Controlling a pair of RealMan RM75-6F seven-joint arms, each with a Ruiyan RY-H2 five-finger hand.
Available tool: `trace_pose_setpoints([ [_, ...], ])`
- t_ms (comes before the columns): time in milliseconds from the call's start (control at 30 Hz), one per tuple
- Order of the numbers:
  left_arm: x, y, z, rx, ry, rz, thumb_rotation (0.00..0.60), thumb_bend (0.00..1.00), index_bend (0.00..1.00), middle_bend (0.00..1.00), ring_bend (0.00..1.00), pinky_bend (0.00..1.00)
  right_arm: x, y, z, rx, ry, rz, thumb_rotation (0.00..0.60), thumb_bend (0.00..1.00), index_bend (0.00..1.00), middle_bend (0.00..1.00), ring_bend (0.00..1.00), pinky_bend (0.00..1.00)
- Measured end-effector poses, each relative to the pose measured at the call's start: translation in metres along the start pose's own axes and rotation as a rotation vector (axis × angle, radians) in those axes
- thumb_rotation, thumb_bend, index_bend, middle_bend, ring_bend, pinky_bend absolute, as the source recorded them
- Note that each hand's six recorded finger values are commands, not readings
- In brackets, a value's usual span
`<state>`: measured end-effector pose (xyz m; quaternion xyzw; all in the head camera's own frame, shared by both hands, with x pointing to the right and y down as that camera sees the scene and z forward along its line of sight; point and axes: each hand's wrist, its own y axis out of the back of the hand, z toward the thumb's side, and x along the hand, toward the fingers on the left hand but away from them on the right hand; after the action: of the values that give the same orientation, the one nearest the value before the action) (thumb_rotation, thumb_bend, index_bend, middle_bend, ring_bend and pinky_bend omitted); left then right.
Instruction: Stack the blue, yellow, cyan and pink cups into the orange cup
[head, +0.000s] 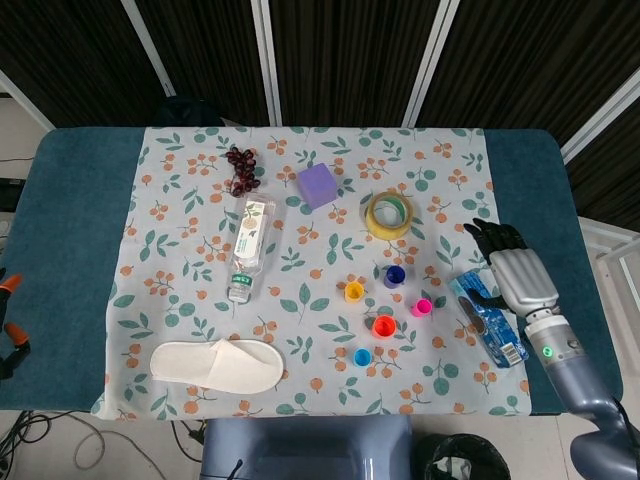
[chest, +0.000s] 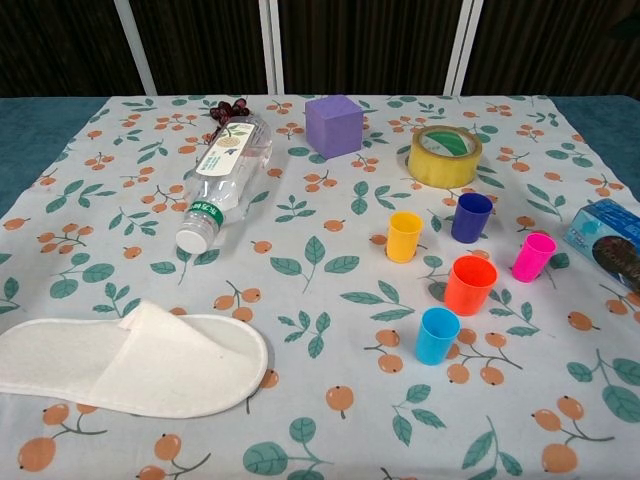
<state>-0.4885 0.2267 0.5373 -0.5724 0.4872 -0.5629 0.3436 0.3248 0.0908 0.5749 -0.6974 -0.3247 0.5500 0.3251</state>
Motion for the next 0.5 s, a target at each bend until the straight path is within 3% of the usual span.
trace_pose_setpoints([
  [233, -0.001, 0.001, -0.001, -0.013, 0.006, 0.002, 0.600, 0.81, 0.13, 0.03, 0.02, 0.08, -0.040, -0.010, 0.038, 0.070, 0.001, 0.076, 0.600, 0.34, 0.21, 0.00, 0.00, 0.01],
  [500, 0.000, 0.002, -0.003, -0.027, 0.016, 0.003, 0.600, 0.81, 0.13, 0.03, 0.02, 0.08, -0.073, -0.047, 0.089, 0.099, 0.002, 0.150, 0.600, 0.34, 0.30, 0.00, 0.00, 0.01],
])
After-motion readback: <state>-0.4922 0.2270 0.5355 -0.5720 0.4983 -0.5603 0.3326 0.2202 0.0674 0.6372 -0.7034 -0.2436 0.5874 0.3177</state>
